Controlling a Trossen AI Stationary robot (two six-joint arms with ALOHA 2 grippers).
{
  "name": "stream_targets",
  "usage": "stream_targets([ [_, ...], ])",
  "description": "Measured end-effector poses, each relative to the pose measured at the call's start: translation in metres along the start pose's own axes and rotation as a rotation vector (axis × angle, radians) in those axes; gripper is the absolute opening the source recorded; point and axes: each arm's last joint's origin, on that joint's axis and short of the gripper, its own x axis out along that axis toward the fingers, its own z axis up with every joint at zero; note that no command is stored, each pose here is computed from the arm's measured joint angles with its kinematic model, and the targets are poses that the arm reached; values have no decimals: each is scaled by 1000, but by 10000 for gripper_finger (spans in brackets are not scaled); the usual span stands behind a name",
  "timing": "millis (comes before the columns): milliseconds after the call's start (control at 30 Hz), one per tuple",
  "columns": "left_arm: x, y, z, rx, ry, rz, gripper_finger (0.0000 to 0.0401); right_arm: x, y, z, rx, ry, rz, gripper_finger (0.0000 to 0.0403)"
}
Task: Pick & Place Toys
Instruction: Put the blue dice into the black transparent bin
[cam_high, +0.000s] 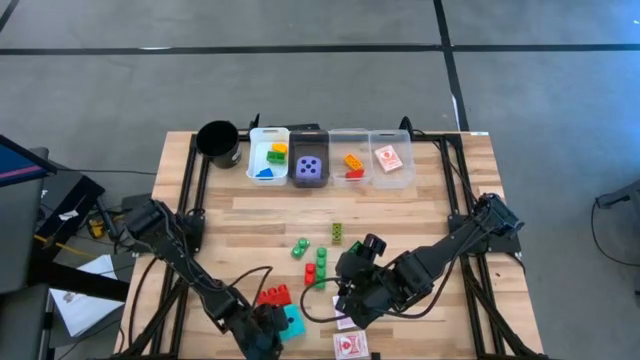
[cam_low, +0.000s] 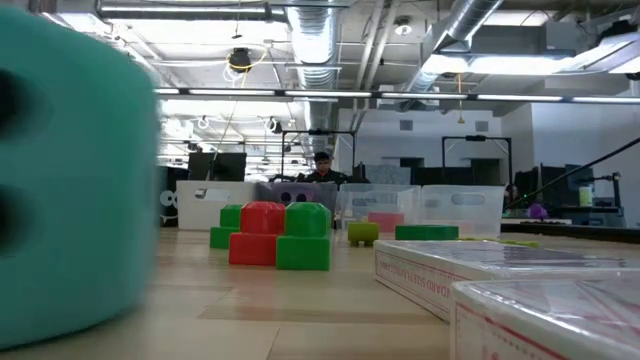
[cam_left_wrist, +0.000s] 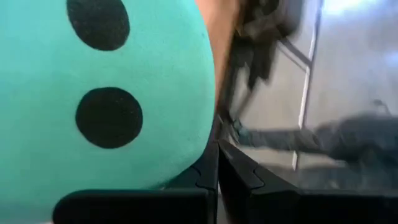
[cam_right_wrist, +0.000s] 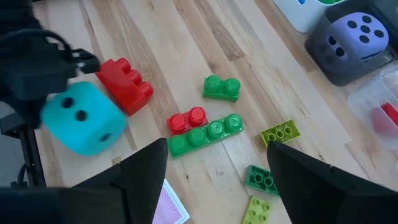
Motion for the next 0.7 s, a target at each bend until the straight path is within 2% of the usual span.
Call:
stream_targets([
  [267,4,21,36,-50,-131,109,0,0,0,0,-1,0,0,270],
  [700,3,78,113,8,-195,257,0,-1,3,0,38,16,47,270],
])
